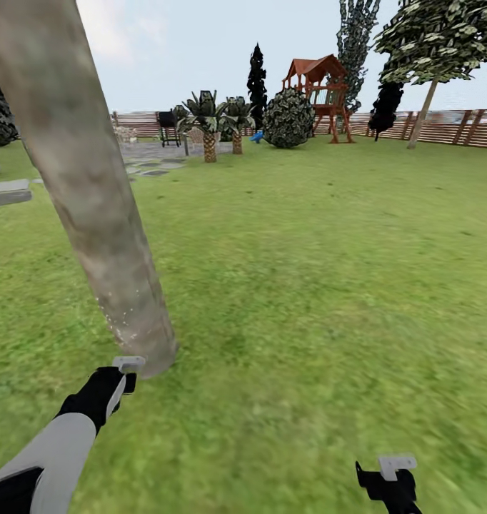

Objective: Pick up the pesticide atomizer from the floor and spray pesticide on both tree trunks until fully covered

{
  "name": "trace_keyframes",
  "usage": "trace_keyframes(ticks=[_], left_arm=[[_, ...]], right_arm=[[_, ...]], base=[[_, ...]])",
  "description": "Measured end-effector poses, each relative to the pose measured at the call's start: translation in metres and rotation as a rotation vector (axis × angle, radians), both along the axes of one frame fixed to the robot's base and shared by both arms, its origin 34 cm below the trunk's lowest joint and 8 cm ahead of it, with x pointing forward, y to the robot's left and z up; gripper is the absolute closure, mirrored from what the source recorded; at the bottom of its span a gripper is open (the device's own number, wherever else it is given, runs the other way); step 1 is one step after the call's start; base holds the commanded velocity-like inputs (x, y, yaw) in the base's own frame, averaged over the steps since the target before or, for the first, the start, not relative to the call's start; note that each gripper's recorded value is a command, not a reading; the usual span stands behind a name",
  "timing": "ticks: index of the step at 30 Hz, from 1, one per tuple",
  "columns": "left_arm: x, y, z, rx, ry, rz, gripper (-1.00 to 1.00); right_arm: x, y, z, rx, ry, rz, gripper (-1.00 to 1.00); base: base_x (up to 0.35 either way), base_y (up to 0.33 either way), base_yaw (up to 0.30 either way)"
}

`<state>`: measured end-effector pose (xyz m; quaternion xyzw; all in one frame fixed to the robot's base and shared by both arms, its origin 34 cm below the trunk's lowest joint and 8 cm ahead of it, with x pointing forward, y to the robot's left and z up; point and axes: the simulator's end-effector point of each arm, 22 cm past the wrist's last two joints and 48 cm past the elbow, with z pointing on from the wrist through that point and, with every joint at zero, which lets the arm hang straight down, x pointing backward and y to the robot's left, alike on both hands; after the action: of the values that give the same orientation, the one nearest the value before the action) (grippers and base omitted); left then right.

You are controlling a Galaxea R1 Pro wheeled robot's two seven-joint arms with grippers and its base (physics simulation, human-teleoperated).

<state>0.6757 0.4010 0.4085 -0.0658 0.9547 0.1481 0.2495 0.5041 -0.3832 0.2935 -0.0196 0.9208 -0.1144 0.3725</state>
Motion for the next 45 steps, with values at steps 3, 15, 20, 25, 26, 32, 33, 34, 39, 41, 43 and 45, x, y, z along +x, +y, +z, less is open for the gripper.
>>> trace_keyframes(ticks=[3,15,20,25,26,32,33,34,39,41,43,45], left_arm=[[0.0092,-0.0001,0.0039,0.008,-0.055,-0.009,1.0],[0.0108,0.0022,0.0066,0.011,-0.059,-0.011,1.0],[0.0086,0.0089,0.007,0.014,-0.051,-0.002,1.0],[0.0073,0.0092,0.0057,0.013,-0.047,-0.001,1.0],[0.007,0.0091,0.0053,0.013,-0.046,-0.001,1.0],[0.0069,0.0088,0.005,0.013,-0.045,-0.003,1.0],[0.0069,0.0088,0.005,0.014,-0.045,-0.003,1.0],[0.0069,0.0087,0.005,0.014,-0.045,-0.003,1.0],[0.0068,0.0089,0.005,0.013,-0.045,-0.002,1.0],[0.0068,0.009,0.005,0.013,-0.045,-0.002,1.0],[0.0067,0.0091,0.005,0.014,-0.045,-0.002,1.0],[0.0064,0.009,0.0047,0.013,-0.044,-0.001,1.0]], right_arm=[[-0.0001,0.001,-0.0004,0.002,0.001,0.001,-1.0],[0.0,0.0022,-0.0005,0.003,0.001,0.001,-1.0],[-0.0001,0.0022,-0.0006,0.003,0.001,0.001,-1.0],[0.0,0.0022,-0.0005,0.003,0.001,0.001,-1.0],[0.0001,0.0025,-0.0006,0.004,0.001,0.001,-1.0],[0.0003,0.0025,-0.0004,0.004,0.0,0.002,-1.0],[0.0005,0.0024,-0.0003,0.004,0.0,0.002,-1.0],[0.0002,0.0023,-0.0004,0.004,0.0,0.002,-1.0],[-0.0001,0.0027,-0.0007,0.004,0.001,0.002,-1.0],[-0.0002,0.0031,-0.0008,0.005,0.001,0.002,-1.0],[-0.0004,0.0035,-0.001,0.006,0.002,0.002,-1.0],[-0.0001,0.0036,-0.0009,0.006,0.001,0.002,-1.0]], base=[[0.211,-0.197,0.0],[0.108,-0.257,0.131],[0.126,-0.266,0.277],[0.159,-0.255,0.277],[0.173,-0.245,0.252],[0.137,-0.25,0.049],[0.024,-0.27,0.002],[0.012,-0.272,0.001],[0.002,-0.273,0.0],[0.0,-0.274,0.03],[0.0,-0.274,0.17],[0.06,-0.273,0.248]])
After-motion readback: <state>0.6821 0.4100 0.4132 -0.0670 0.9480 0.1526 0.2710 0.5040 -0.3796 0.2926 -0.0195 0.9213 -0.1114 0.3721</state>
